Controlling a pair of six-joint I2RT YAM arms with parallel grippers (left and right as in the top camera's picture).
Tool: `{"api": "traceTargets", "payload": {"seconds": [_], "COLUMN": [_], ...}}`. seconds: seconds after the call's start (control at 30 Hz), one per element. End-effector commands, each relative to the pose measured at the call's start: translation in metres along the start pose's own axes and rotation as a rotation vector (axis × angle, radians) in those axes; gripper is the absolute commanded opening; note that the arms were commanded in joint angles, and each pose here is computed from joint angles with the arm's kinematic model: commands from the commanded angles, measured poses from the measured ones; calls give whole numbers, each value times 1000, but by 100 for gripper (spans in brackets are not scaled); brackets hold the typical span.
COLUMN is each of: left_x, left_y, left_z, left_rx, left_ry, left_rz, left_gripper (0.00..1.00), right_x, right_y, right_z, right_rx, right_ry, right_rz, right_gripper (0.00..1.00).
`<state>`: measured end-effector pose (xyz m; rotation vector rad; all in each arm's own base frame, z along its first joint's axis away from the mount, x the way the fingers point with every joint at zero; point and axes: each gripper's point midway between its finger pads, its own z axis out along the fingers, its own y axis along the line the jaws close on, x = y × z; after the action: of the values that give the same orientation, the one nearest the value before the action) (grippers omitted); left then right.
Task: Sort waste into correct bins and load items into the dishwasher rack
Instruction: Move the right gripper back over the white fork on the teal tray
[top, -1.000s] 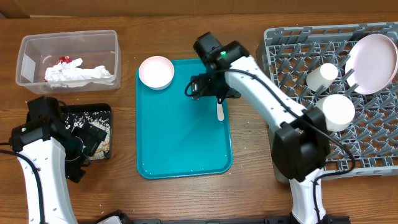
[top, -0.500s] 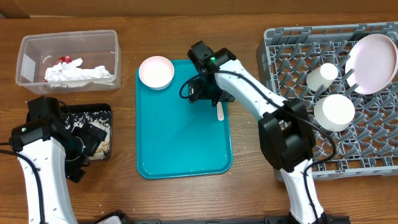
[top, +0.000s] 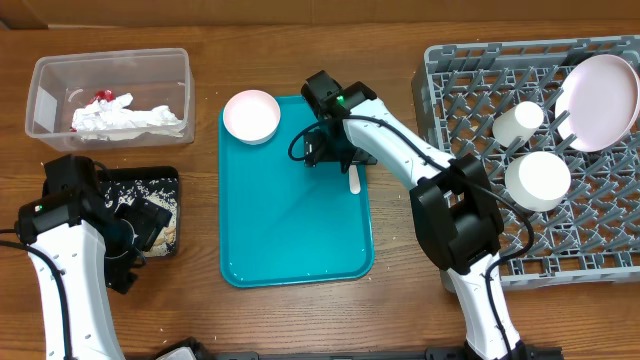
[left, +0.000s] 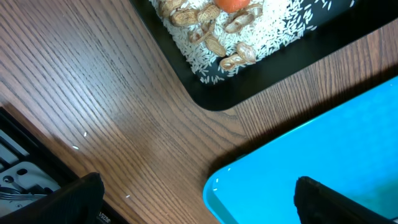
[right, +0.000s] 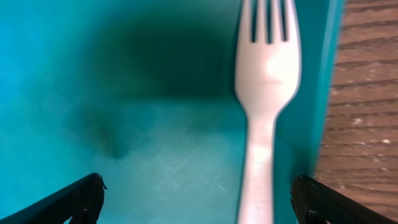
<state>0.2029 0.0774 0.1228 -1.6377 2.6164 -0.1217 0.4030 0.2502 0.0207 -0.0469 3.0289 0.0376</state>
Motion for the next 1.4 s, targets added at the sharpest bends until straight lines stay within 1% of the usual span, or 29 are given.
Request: {"api": "traceTargets", "payload": {"seconds": [0.0,0.23,0.3,0.33,0.4,0.5,0.53,0.6,0.63,0.7,0.83,0.97,1.1,1.2,1.23,1.3,1.37], "left_x": [0,0,0,0,0,0,0,0,0,0,0,0,0,0,0,0,0], "left_y": [0,0,0,0,0,0,0,0,0,0,0,0,0,0,0,0,0], "left_z": [0,0,0,0,0,0,0,0,0,0,0,0,0,0,0,0,0], "left_rx": [0,0,0,0,0,0,0,0,0,0,0,0,0,0,0,0,0], "left_ry": [0,0,0,0,0,0,0,0,0,0,0,0,0,0,0,0,0], "left_rz": [12,12,12,12,12,12,12,12,12,12,12,12,12,12,12,12,12], "left_gripper": [100,100,100,100,100,100,100,100,100,100,100,100,100,100,100,100,100], "right_x": [8,15,17,19,20,21,21,22,24,29,36,37,29,24,25,32,38], "right_y": [0,8,14,17,20,21,21,22,25,32,42,42,34,33,36,43,46], "right_z": [11,15,15,15,14,14,14,14,14,13,11,2,-20,-39,-45,-50,-51], "right_rx": [15,8,-11,-22,-28,-28,-28,-35,-49,-91,-149,-182,-193,-247,-278,-336,-354], "right_ry": [11,13,20,24,27,28,28,33,43,71,113,137,123,111,116,141,159], "right_rz": [-16,-33,-38,-41,-32,-11,3,10,10,10,10,22,35,-13,-39,-97,-140], "right_gripper": [100,100,98,93,70,50,40,27,22,18,4,4,4,4,6,14,22]}}
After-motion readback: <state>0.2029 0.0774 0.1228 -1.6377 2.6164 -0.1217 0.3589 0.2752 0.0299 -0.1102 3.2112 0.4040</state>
